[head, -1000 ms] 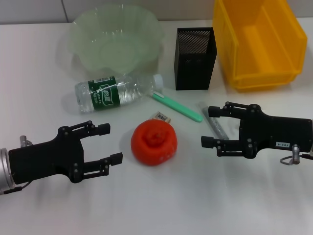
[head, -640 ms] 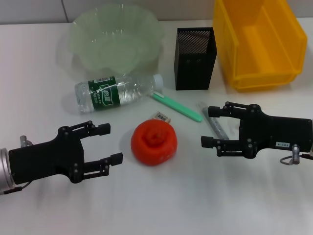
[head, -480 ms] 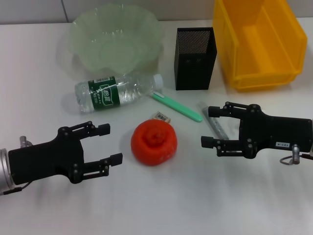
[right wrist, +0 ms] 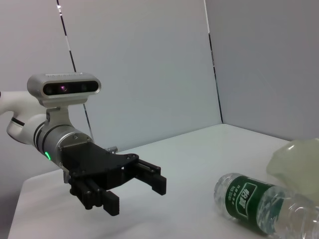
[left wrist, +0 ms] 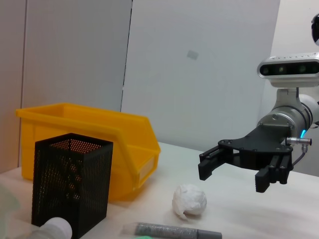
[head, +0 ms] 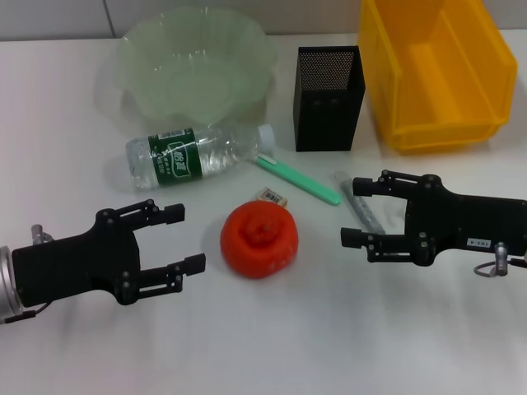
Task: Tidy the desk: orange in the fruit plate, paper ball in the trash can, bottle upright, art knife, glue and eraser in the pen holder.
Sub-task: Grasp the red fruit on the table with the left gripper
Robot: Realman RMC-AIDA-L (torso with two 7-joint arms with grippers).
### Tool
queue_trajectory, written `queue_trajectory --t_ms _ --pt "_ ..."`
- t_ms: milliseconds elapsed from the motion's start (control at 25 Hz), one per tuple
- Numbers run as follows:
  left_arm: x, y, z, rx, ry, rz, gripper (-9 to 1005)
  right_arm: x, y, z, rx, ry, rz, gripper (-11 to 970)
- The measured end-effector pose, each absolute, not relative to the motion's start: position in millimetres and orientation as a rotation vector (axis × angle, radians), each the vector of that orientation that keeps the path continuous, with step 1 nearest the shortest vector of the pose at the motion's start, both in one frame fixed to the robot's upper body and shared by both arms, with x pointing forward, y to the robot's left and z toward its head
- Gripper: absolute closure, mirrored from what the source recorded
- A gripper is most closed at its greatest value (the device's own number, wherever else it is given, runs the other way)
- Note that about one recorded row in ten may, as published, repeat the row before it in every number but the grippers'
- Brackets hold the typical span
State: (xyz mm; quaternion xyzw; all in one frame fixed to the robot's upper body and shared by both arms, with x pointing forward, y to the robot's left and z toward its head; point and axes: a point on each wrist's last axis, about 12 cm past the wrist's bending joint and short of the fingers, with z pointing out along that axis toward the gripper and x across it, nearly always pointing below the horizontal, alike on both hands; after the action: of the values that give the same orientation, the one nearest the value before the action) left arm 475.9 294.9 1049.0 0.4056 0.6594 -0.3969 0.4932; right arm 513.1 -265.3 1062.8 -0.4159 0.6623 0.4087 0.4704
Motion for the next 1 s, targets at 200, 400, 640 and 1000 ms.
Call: queue_trajectory --t_ms 200,400,640,1000 --pt "483.2 291.7 1054.7 0.99 1.577 -0.949 227 511.5 -268.1 1063.4 -1.008 1.627 1.007 149" --pt "501.5 281.6 1064.5 1.009 1.571 -0.95 227 509.3 -272.4 1063.1 -1.001 1.632 1.006 149" --pt "516.7 265.7 1066.3 1.04 1.587 -0.932 227 508.6 -273.1 1062.3 -1.007 1.638 1.005 149" --pt "536.6 242.5 1059.0 1.171 1.673 -0.851 227 508.6 -274.4 1062.0 -1.013 1.646 1.002 149"
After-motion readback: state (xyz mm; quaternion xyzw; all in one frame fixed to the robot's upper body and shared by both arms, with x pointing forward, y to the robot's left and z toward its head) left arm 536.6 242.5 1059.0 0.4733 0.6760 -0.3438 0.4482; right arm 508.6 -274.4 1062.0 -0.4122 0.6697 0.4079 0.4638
